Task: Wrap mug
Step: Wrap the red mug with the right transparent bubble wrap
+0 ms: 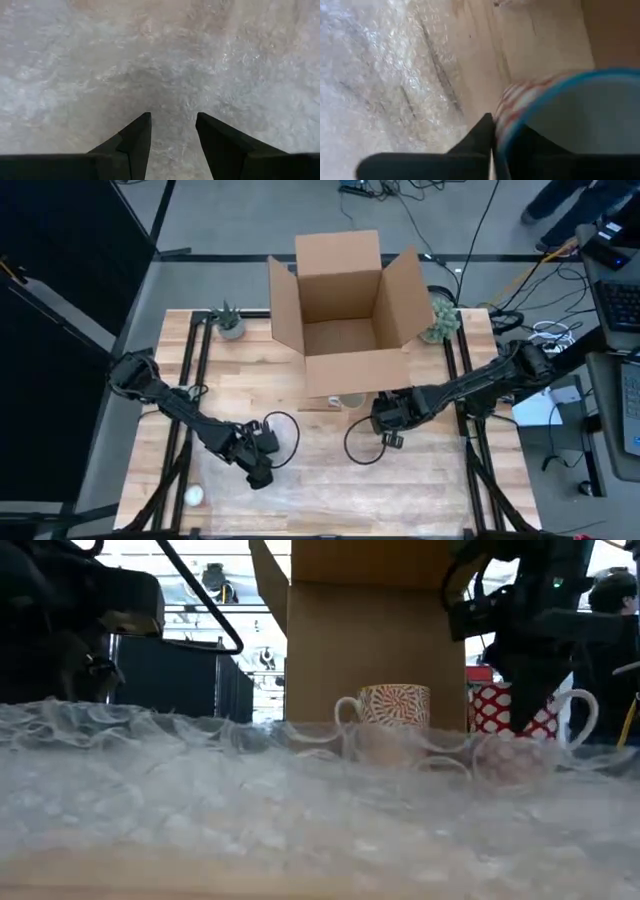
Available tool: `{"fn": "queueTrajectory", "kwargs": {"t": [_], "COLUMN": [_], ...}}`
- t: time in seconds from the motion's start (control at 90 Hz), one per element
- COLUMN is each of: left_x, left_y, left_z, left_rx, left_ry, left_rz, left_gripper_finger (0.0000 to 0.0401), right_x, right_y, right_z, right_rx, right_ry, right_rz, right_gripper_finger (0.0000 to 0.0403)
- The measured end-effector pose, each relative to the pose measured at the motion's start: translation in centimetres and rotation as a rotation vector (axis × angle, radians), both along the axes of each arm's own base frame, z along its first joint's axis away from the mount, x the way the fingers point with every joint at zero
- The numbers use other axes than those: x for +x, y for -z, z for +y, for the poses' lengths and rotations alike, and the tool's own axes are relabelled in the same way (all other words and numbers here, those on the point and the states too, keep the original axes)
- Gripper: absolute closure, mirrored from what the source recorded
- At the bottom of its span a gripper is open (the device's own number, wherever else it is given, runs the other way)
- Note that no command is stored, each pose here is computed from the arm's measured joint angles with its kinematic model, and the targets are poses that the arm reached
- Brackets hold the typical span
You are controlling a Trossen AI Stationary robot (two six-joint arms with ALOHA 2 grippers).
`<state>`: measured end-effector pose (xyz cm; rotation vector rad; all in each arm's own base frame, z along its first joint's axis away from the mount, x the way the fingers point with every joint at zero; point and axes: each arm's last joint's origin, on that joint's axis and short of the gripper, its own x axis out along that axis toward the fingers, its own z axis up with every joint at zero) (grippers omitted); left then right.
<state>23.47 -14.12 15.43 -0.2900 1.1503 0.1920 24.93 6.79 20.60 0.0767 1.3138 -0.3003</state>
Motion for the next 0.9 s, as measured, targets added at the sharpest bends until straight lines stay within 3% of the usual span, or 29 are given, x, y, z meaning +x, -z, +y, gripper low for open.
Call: {"fn": "queueTrajectory", "kwargs": {"t": [0.133, 0.333, 0.478, 0.622, 0.9], "left_x": [0.0, 0.0, 0.0, 0.0, 0.0], "left_y": [0.0, 0.0, 0.0, 0.0, 0.0], "left_z": [0.0, 0.0, 0.0, 0.0, 0.0], "left_rx": [0.002, 0.001, 0.001, 0.001, -0.003], "left_ry": [-0.001, -0.001, 0.0, 0.0, 0.001], "left_rz": [-0.002, -0.002, -0.001, -0.001, 0.001], "left_gripper_finger": [0.0251, 0.025, 0.025, 0.025, 0.025], "right_x": [0.2, 1.8, 3.9, 6.3, 9.0], "right_y": [-3.2, -6.7, -5.7, -3.0, -1.5], "right_z": [1.7, 6.2, 9.0, 11.4, 13.1], "right_rx": [0.023, 0.158, 0.204, 0.181, 0.162], "right_ry": [-0.046, -0.184, -0.236, -0.281, -0.306], "right_rz": [-0.034, -0.254, -0.322, -0.222, -0.059], "right_gripper_finger": [0.0397, 0.0399, 0.04, 0.0401, 0.0402]}}
